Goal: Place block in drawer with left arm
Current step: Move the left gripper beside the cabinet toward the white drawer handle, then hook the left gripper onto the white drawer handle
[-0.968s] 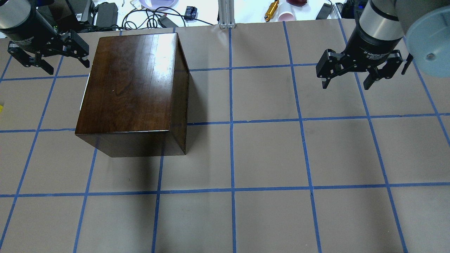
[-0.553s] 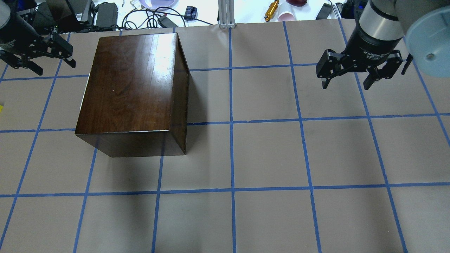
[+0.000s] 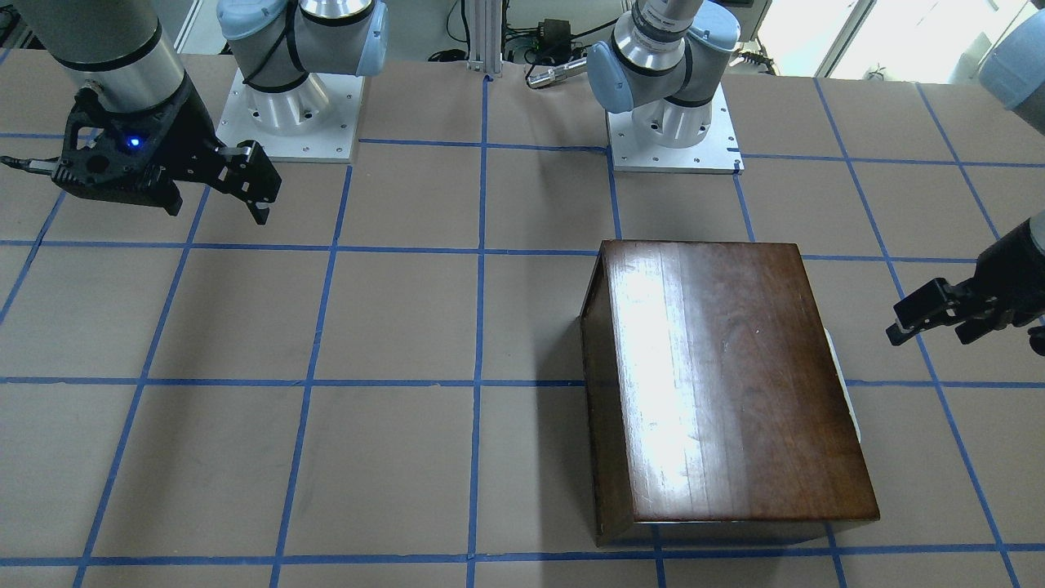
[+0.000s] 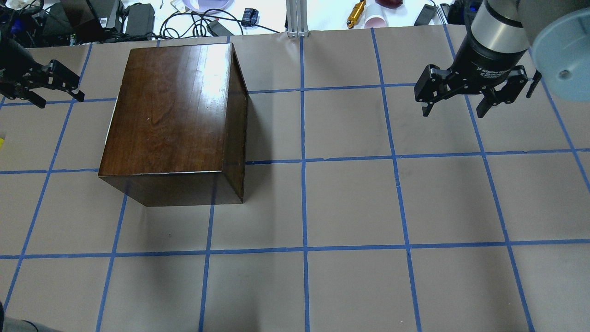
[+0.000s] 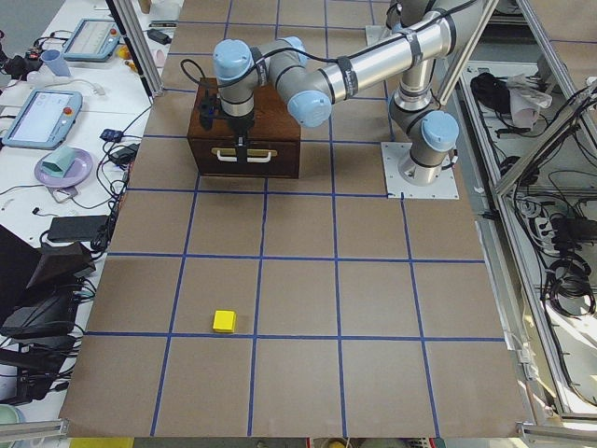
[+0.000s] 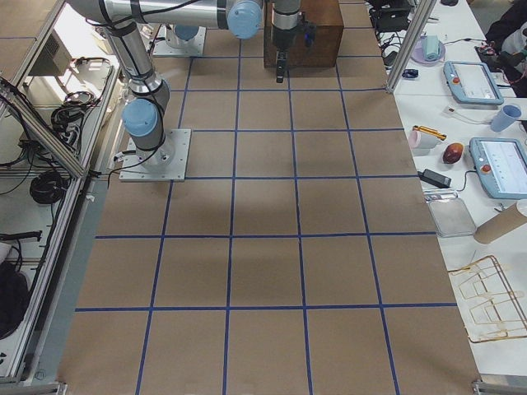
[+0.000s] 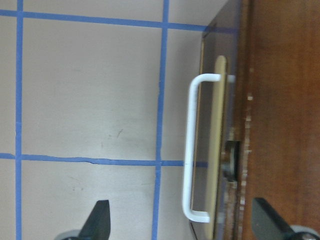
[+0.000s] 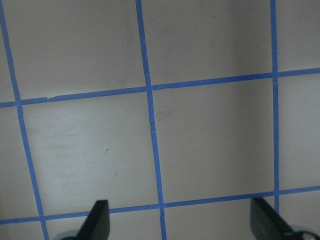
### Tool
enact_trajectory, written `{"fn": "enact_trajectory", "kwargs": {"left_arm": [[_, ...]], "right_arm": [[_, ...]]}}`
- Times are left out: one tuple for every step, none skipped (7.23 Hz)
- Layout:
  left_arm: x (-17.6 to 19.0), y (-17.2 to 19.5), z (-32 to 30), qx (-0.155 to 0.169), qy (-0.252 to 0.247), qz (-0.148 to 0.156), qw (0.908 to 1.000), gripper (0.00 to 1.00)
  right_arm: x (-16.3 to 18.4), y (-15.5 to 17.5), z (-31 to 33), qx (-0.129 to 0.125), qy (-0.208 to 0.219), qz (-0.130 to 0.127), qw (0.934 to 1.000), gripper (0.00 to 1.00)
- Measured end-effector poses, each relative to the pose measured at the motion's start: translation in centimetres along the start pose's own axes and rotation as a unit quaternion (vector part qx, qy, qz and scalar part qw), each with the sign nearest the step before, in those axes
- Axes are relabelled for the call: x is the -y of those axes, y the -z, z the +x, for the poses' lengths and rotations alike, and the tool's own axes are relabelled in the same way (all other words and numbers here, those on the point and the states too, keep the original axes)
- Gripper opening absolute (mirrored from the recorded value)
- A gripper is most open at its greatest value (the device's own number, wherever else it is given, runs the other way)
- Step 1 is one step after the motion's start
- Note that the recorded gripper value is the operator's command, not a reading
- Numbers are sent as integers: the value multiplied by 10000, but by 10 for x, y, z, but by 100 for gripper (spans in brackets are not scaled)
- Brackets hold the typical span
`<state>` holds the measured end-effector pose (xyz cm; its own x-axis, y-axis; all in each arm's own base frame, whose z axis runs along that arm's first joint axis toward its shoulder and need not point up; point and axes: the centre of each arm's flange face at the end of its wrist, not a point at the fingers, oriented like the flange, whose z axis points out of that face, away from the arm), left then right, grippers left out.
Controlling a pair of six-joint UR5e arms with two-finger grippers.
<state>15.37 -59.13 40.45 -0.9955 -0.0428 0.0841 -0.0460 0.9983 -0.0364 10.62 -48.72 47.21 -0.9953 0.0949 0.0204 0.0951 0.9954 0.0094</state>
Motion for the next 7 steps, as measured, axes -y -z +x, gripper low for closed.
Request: {"fn": "enact_trajectory", "kwargs": {"left_arm": [[4,-10,-9,-14,-189,-11,9998,100],[8,-19,-14,-68,-401,34,9992,100],[13,-30,-16,-275,-539,115,9981,100],[16,-43,-19,-494,-612,156,9968,100],[17,-55,-22,-629,-716,136,9954,100],[18,-64,-24,-708,-825,106,9940,100],[19,-72,-25,-768,-878,73,9931,100]], "right_arm": [[0,0,0,0,0,0,10000,100],[0,0,0,0,0,0,10000,100],[0,0,0,0,0,1,10000,100],[0,0,0,0,0,1,10000,100],[0,0,0,0,0,1,10000,100],[0,0,0,0,0,1,10000,100],[0,0,0,0,0,0,10000,100]]}}
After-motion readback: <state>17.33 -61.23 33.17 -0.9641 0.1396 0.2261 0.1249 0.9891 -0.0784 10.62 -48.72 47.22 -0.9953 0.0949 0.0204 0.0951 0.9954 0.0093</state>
